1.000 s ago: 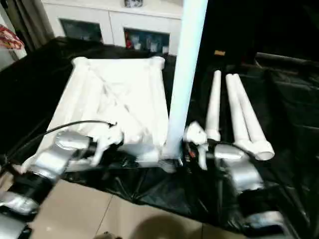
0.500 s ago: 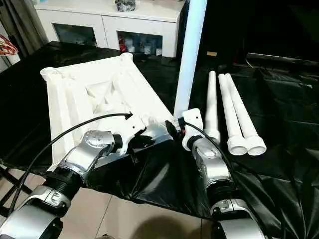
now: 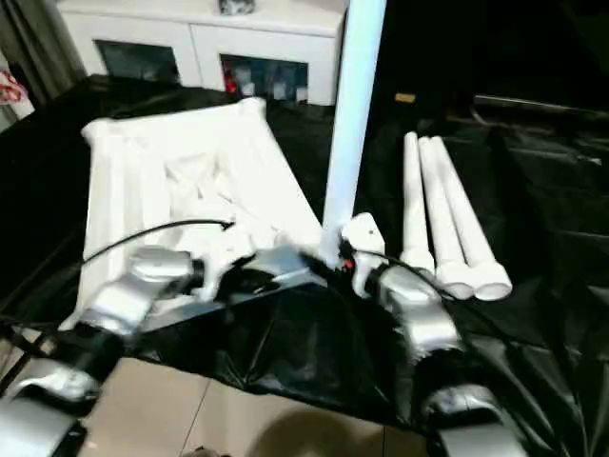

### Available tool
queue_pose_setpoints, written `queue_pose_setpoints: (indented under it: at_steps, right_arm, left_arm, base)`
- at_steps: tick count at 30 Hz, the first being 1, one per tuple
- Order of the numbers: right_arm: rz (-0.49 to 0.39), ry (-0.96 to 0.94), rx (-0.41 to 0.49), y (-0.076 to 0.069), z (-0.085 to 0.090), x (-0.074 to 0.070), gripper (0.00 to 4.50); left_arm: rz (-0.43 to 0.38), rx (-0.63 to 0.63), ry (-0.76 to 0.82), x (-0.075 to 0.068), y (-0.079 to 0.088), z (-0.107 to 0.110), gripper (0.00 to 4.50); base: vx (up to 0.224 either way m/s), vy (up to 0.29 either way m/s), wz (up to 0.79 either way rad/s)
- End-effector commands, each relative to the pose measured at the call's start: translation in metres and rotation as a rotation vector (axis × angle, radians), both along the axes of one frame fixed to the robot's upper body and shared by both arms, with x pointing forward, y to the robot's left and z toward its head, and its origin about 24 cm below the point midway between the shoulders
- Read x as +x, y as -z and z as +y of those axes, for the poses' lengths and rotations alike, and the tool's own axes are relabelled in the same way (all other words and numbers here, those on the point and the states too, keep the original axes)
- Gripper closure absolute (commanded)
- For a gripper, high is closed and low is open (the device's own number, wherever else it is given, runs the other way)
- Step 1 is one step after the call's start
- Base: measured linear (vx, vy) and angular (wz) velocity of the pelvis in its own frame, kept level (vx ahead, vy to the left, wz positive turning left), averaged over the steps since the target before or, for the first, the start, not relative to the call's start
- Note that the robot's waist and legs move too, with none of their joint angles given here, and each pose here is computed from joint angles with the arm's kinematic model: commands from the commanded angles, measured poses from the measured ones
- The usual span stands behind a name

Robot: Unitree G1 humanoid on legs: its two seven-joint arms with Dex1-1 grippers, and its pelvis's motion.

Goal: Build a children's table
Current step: Rotate leg to tighten

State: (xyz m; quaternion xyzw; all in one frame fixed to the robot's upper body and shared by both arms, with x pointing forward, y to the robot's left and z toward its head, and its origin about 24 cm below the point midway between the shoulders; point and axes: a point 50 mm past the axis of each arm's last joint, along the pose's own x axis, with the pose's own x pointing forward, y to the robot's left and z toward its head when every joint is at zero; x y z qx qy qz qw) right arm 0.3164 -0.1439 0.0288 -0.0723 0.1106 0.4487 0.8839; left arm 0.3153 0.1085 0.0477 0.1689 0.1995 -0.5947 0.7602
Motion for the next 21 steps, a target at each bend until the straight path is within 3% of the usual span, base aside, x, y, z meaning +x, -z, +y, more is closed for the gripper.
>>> queue_pose_setpoints:
  at_steps: [1, 10, 12, 21]
  right_arm:
    - [0.093, -0.162, -0.038, 0.012, 0.007, -0.014, 0.9]
    - [0.169, -0.381, -0.096, 0.007, -0.005, -0.028, 0.9]
    - [0.182, -0.402, -0.1, 0.007, -0.005, -0.03, 1.25]
    - [0.215, -0.388, -0.034, 0.011, 0.004, -0.037, 1.72]
  left_arm:
    - [0.02, -0.013, 0.131, -0.008, -0.002, -0.012, 4.5]
    - [0.094, -0.003, 0.245, -0.016, -0.007, 0.002, 4.5]
    - [0.105, 0.002, 0.256, -0.017, -0.007, 0.004, 4.5]
    - [0.071, -0.021, 0.191, -0.013, -0.006, -0.001, 4.5]
  base:
    - [0.0, 0.0, 0.0]
    - [0.0, 0.0, 0.0]
    - [0.0, 0.0, 0.0]
    - [0.0, 0.0, 0.0]
